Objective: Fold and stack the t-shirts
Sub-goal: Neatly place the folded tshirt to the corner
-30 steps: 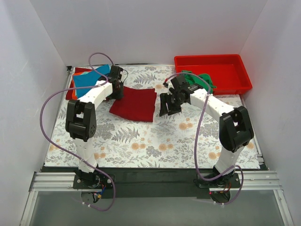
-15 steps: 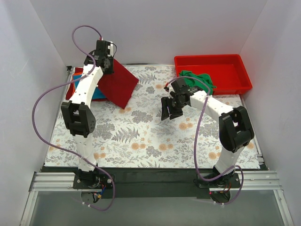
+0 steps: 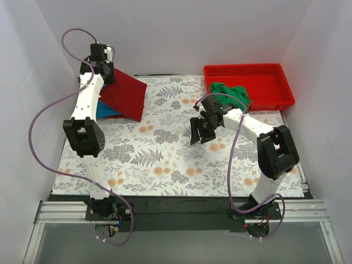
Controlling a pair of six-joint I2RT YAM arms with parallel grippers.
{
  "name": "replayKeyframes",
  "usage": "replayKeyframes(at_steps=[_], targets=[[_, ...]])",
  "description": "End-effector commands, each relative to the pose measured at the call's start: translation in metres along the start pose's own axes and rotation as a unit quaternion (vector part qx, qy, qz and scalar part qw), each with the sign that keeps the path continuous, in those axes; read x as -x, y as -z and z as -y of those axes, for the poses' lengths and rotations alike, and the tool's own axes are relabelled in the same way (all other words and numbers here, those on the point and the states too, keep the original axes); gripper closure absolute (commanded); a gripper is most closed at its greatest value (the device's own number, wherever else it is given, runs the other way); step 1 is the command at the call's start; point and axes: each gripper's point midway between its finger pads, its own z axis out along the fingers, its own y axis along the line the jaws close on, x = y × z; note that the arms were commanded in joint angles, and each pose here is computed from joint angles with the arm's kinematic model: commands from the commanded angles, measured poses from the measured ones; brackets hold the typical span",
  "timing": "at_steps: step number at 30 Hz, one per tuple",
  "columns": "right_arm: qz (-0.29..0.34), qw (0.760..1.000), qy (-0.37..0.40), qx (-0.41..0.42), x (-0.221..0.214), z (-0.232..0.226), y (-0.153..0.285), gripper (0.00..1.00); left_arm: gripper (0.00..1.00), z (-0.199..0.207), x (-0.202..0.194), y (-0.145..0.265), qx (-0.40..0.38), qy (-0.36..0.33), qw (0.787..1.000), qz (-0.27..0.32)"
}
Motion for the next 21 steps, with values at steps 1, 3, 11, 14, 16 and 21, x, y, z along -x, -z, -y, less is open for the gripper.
replayKeyframes(at_steps=[1,3,11,14,16,21], targets=[[0.017,1.0,0.002,0.01,0.002,-0.009,0.013,0.36,1.0,-0.025,0.06,0.062,-0.007,0.03,0.994,0.104],[0.015,1.0,0.002,0.01,0.001,-0.009,0.013,0.36,1.0,-0.031,0.064,0.065,-0.013,0.038,0.993,0.111],[0.004,1.0,0.0,0.008,-0.011,-0.008,0.01,0.36,1.0,-0.072,0.075,0.077,-0.024,0.088,0.986,0.138],[0.001,1.0,0.0,0.008,-0.014,-0.008,0.009,0.36,1.0,-0.081,0.076,0.076,-0.033,0.1,0.984,0.141],[-0.002,1.0,0.0,0.007,-0.017,-0.009,0.008,0.36,1.0,-0.085,0.074,0.07,-0.038,0.106,0.984,0.138],[-0.008,1.0,0.002,0.007,-0.023,-0.011,0.006,0.36,1.0,-0.095,0.066,0.053,-0.036,0.12,0.984,0.123]])
